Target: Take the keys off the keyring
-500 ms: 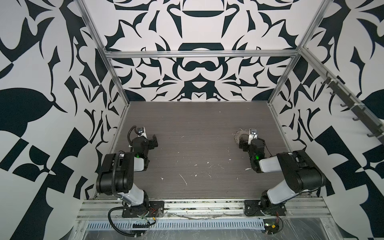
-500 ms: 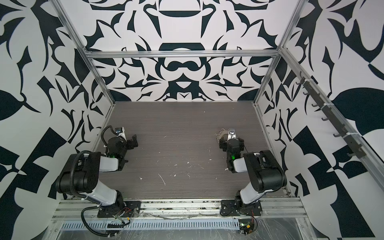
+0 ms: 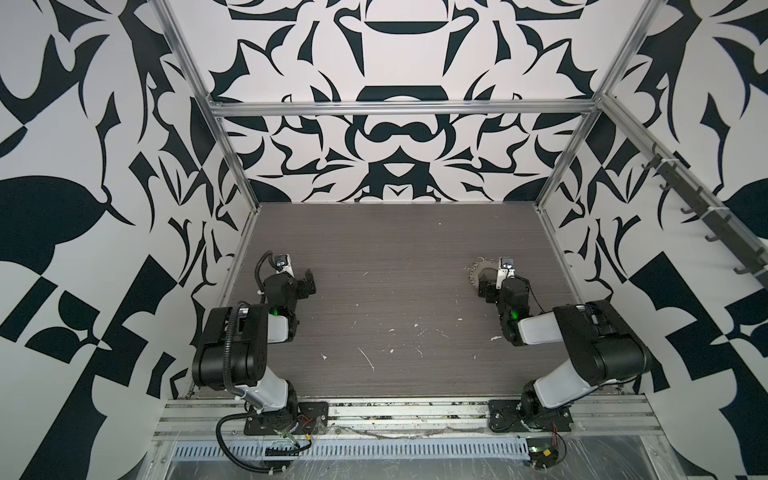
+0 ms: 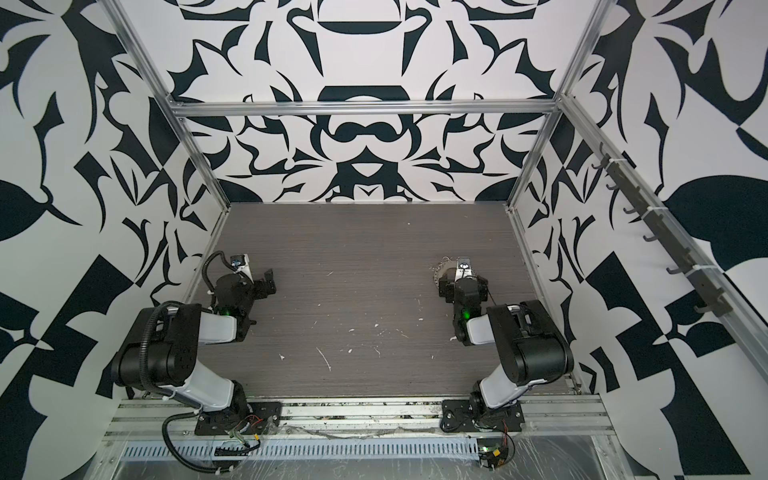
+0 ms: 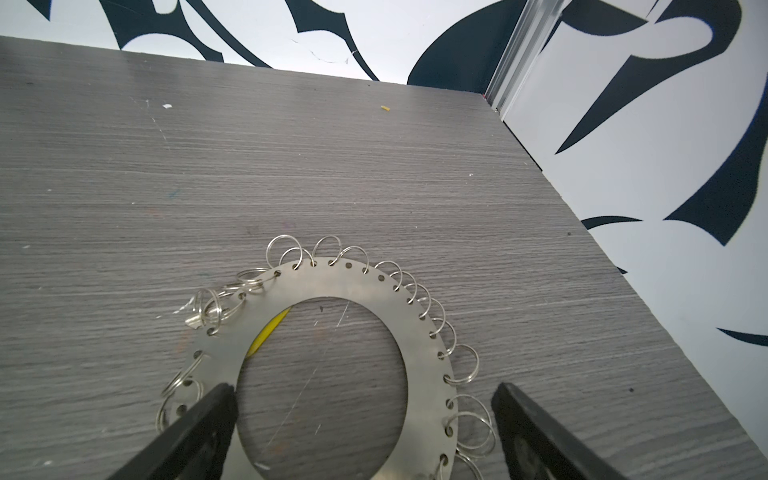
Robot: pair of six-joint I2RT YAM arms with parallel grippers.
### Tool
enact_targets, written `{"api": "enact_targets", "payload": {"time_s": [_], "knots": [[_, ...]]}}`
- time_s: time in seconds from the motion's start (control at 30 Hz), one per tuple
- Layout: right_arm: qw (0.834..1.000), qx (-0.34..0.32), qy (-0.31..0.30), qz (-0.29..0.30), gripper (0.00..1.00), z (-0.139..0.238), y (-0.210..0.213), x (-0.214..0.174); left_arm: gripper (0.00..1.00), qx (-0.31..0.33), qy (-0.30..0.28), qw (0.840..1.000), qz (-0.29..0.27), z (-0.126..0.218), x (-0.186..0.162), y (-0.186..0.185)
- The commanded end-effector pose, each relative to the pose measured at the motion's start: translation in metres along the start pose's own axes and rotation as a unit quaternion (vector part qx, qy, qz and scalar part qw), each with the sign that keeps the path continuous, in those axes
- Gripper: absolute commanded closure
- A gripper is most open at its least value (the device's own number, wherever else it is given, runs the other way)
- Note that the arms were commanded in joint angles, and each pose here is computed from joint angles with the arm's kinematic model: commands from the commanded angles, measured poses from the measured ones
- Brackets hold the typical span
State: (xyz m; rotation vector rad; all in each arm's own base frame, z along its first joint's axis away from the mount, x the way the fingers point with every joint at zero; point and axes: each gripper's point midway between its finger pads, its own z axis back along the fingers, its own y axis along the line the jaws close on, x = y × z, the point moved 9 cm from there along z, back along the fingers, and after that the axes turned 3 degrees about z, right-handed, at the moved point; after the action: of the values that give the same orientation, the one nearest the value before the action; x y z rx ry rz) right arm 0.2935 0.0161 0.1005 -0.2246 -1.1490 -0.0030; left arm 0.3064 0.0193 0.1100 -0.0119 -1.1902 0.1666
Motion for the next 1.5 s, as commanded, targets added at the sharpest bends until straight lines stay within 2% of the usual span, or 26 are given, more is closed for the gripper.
{"api": "enact_targets", "payload": {"time_s": [0.0,0.67,0.87,0.97,1.03,1.13,1.37,1.47], "knots": [[1.0,-0.003,-0.026,-0.005,0.0,-0.001,-0.001,0.015,0.01,-0.006,-0.019,1.0,0.006,0.0,0.011,-0.002],[1.0,-0.003,-0.026,-0.005,0.0,-0.001,-0.002,0.015,0.01,-0.006,-0.019,1.0,0.004,0.0,0.011,-0.002],[0.999,-0.008,-0.036,-0.008,0.02,0.007,-0.004,0.028,0.01,0.012,-0.045,0.999,0.012,0.014,0.024,-0.002],[0.999,-0.038,0.03,-0.025,0.02,0.016,-0.012,0.052,0.01,0.023,-0.027,0.999,0.008,0.025,0.049,-0.01],[0.994,-0.055,0.08,-0.05,0.02,0.024,-0.019,0.071,0.01,0.014,-0.024,0.999,0.034,0.037,0.073,-0.016],[0.987,-0.035,0.141,-0.073,0.01,0.033,-0.018,0.088,0.01,-0.018,-0.015,0.997,0.07,0.051,0.09,-0.029],[0.964,0.05,0.243,-0.099,0.04,0.04,-0.004,0.099,0.01,-0.105,-0.013,0.991,0.081,0.069,0.091,-0.095],[0.952,0.083,0.275,-0.104,0.11,0.036,0.005,0.094,0.0,-0.123,-0.004,0.989,0.087,0.069,0.084,-0.116]]}}
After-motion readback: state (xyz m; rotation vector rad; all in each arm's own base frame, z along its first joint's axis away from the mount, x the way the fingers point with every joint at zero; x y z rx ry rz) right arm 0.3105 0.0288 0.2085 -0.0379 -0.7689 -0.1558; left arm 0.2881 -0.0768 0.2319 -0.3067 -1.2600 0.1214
